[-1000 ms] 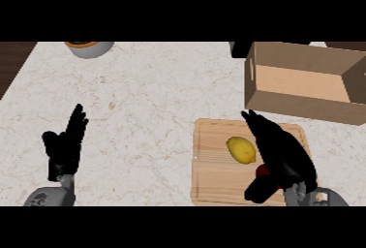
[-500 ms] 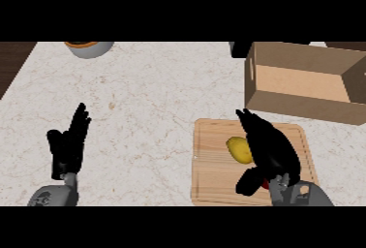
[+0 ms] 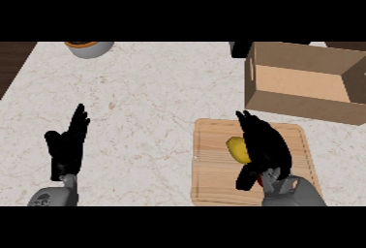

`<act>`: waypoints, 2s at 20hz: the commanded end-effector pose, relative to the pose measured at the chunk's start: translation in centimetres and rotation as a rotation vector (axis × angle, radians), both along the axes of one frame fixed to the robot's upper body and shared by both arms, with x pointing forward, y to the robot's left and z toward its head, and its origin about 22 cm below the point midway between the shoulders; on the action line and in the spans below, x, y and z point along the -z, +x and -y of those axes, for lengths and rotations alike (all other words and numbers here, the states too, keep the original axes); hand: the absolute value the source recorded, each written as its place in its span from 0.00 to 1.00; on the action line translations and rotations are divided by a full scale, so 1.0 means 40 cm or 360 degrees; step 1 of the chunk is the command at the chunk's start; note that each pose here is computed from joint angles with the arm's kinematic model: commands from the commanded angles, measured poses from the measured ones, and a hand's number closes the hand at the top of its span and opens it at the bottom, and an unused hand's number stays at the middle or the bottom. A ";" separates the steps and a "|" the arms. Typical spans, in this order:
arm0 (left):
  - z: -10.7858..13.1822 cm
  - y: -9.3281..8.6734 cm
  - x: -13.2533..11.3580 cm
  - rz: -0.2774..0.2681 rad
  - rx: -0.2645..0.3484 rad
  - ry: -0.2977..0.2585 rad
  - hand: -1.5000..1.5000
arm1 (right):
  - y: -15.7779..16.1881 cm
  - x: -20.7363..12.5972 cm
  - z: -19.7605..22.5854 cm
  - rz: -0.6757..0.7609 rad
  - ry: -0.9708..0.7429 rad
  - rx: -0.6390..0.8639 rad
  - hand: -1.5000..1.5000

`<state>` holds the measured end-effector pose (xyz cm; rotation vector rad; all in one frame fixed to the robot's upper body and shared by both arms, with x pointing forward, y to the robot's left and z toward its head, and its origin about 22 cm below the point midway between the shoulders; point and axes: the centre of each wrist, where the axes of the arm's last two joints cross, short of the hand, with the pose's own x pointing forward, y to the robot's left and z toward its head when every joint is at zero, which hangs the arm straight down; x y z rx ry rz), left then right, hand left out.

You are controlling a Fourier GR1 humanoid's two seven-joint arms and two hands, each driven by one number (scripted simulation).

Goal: Pick the lemon from the cutting board and place it in the cardboard box

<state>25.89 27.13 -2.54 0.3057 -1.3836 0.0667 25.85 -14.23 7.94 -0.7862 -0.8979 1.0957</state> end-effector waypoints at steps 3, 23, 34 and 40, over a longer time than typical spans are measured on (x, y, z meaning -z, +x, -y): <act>0.002 -0.003 0.030 -0.0010 -0.0020 0.0004 0.50 | -0.012 0.017 0.028 -0.0063 -0.0058 0.0005 0.00; -0.009 -0.007 0.008 0.0014 -0.0004 -0.0010 0.50 | 0.122 0.164 0.046 -0.0075 -0.0047 0.0011 0.00; 0.015 -0.013 -0.022 0.0011 0.0021 -0.0020 0.50 | 0.079 0.176 -0.010 0.0174 -0.0012 -0.0168 1.00; 0.020 0.025 0.003 0.0018 -0.0011 -0.0005 0.50 | 0.091 0.164 0.038 0.0250 -0.0051 -0.0196 1.00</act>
